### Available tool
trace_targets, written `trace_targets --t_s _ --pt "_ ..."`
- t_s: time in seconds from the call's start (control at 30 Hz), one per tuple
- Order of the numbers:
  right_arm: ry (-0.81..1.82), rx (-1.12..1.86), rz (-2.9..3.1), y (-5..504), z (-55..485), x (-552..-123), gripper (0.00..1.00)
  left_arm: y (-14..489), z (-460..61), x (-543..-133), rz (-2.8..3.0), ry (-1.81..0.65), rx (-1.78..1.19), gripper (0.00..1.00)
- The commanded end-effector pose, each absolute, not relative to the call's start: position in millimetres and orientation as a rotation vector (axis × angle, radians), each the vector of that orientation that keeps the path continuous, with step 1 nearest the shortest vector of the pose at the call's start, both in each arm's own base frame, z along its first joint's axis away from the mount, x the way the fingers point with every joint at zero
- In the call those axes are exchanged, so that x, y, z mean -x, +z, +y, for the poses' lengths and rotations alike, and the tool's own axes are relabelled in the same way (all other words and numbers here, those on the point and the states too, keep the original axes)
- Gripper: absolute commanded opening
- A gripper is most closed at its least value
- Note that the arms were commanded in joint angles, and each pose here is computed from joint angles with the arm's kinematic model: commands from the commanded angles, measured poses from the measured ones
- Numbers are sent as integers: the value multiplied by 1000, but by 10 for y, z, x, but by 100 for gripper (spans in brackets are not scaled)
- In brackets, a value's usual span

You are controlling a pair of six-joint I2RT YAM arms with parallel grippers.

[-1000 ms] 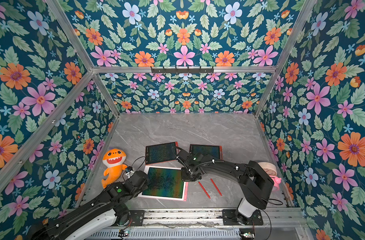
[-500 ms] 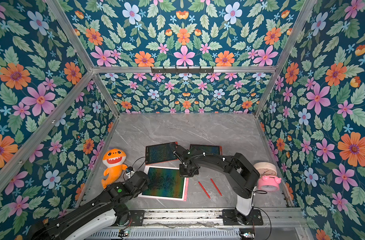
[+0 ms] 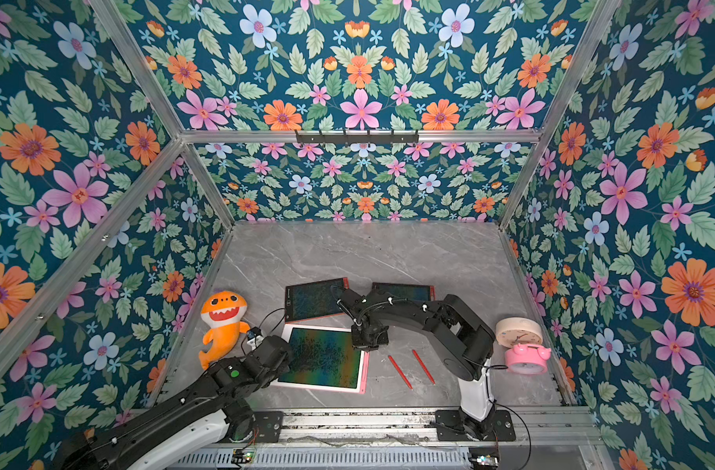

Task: Place the stylus back onto the writing tablet
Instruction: Place the stylus on the writing tablet, then pick up the stylus from the center of the board.

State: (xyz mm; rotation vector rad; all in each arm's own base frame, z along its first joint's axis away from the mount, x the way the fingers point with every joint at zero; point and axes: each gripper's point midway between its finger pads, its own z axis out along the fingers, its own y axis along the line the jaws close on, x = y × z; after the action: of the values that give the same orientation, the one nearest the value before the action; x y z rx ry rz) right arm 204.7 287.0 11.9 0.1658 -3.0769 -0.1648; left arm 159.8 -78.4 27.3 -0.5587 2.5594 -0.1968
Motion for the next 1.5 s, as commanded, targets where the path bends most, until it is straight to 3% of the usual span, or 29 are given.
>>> trace_targets --t_s 0.0,0.27,0.57,0.83,1.1,1.23,1.47 --pt "80 -121 -3038 -115 2596 -1920 5 255 -767 -1584 2566 -183 549 0" --pt "255 -93 -3017 -171 2308 -1802 3 279 -763 -1594 2558 -183 550 0" --pt "-54 -145 -3149 395 2538 -1973 7 378 -792 -1666 2534 -184 540 0" --pt "-382 -25 -3277 1042 2229 -1970 22 554 -864 -1793 2510 -168 493 0" --pt "-467 383 -3168 759 1441 -1745 37 610 -996 -1892 2515 -188 461 0" --pt "-428 448 -3125 615 1263 -1665 43 615 -1062 -1924 2522 -206 450 3" --pt "-304 405 -3031 304 1229 -1572 44 626 -1173 -1960 2537 -245 419 22"
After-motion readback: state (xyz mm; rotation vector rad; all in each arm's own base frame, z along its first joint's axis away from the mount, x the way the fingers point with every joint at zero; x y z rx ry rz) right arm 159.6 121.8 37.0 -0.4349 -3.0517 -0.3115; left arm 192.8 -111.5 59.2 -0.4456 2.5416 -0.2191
